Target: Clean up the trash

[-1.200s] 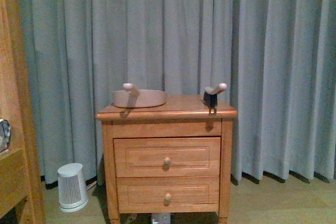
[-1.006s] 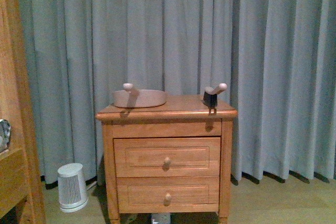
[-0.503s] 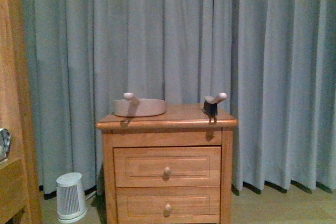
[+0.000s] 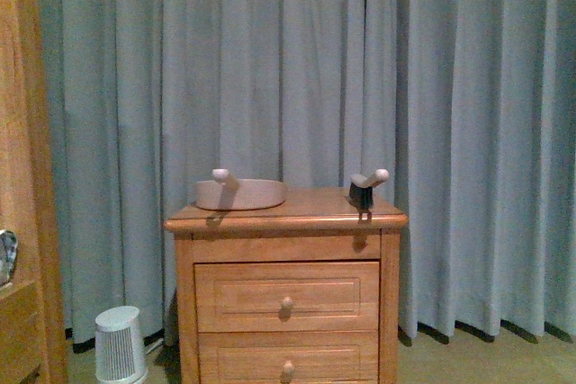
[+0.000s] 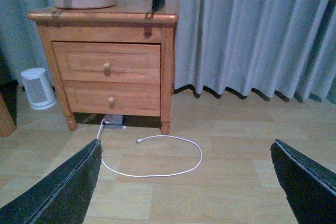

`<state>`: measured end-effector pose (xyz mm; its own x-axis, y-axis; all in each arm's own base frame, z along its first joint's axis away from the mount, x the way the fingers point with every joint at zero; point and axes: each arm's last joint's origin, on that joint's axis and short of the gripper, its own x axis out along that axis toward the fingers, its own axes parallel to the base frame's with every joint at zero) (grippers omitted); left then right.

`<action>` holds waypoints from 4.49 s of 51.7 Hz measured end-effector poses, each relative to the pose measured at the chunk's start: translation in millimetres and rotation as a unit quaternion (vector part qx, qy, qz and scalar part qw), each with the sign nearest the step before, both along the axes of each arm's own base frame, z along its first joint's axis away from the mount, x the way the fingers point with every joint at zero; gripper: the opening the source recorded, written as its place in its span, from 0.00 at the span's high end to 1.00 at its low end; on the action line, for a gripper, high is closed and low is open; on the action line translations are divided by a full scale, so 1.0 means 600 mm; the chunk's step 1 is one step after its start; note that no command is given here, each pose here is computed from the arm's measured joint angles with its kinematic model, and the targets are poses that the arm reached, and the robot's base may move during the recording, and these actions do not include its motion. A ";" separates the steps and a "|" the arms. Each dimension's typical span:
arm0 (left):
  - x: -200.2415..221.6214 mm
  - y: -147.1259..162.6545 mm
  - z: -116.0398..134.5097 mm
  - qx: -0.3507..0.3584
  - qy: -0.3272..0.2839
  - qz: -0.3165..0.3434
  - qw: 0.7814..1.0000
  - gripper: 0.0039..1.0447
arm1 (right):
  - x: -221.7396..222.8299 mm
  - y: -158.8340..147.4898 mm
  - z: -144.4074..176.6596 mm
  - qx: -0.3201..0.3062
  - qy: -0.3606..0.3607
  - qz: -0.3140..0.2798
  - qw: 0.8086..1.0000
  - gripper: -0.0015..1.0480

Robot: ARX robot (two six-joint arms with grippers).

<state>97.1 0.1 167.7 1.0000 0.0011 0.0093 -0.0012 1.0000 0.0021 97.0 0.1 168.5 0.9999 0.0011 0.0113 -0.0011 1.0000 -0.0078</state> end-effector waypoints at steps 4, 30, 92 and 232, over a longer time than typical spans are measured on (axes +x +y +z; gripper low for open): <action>0.000 0.000 0.000 0.000 0.000 0.000 1.000 0.07 | 0.000 0.000 0.000 0.000 0.000 0.000 1.000 0.07; 0.000 0.000 0.000 0.000 0.000 0.000 1.000 0.07 | 0.000 0.000 0.000 0.000 0.000 0.000 1.000 0.07; 0.000 0.000 0.000 0.000 0.000 0.000 1.000 0.07 | 0.000 0.000 0.000 0.000 0.000 0.000 1.000 0.07; 0.509 -0.238 0.103 0.114 0.331 -0.098 0.931 0.07 | 0.000 0.000 0.000 0.000 0.000 0.000 1.000 0.07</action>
